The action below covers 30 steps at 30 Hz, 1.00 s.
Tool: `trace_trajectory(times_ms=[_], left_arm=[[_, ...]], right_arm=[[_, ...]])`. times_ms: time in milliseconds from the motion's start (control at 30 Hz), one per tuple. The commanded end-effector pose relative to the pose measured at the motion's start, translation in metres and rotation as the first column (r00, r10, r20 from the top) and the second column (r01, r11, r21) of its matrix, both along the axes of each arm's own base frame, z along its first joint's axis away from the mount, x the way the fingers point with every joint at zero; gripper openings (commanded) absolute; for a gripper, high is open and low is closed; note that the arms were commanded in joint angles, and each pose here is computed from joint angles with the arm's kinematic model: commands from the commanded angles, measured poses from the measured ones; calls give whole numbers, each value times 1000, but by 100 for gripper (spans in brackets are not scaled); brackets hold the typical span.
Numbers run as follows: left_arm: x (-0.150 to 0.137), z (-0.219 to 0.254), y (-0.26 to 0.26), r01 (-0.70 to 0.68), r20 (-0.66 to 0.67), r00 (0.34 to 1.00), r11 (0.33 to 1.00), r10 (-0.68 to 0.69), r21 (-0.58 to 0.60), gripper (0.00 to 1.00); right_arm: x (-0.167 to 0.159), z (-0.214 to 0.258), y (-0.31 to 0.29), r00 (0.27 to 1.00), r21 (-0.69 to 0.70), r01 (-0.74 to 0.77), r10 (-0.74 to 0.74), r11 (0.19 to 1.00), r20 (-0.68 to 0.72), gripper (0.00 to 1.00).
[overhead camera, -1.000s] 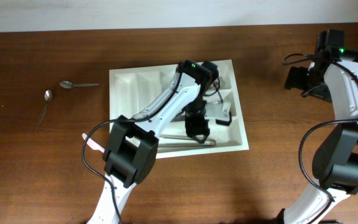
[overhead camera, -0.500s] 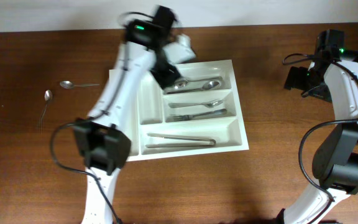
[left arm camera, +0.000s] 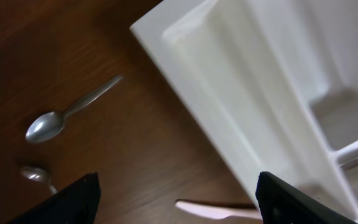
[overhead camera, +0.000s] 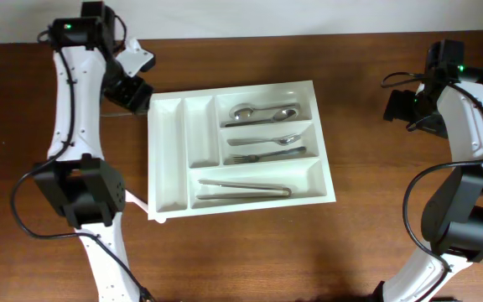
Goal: Pack container
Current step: 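Move the left gripper back left over a silver spoon on the table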
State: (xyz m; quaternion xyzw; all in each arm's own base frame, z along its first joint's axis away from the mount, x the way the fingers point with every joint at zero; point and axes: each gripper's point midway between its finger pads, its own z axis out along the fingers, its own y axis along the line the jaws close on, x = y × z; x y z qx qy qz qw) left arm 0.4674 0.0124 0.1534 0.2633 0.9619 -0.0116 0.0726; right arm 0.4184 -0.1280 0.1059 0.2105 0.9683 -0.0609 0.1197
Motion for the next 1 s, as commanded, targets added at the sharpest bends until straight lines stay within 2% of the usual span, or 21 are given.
trace_trajectory(times_ms=[0,133,167,267,367,500,633,733,967], left_arm=[[0,-3,33,-23,12,1000,1000,23,-7,83],[16,-19,73,-229,66,971,973,230,-27,86],[21,-24,83,-308,83,947,950,311,-42,93],[32,-40,112,-519,111,842,849,527,-96,96],[40,-53,134,-643,130,740,751,660,-153,99],[54,-64,131,-629,128,728,730,674,-268,99],[68,-71,130,-604,167,726,735,667,-309,100],[78,-80,122,-569,157,740,734,654,-370,94],[71,-140,116,-614,34,745,704,667,-356,92]], right_arm=[[4,4,-3,1000,-2,16,-16,1000,16,99],[4,4,-3,1000,-2,16,-16,1000,17,99],[4,4,-3,1000,-2,16,-16,1000,17,99],[4,4,-3,1000,-2,16,-16,1000,16,99],[4,4,-3,1000,-2,16,-16,1000,17,99],[4,4,-3,1000,-2,16,-16,1000,17,99],[4,4,-3,1000,-2,16,-16,1000,17,99],[4,4,-3,1000,-2,16,-16,1000,17,99],[4,4,-3,1000,-2,16,-16,1000,16,99]])
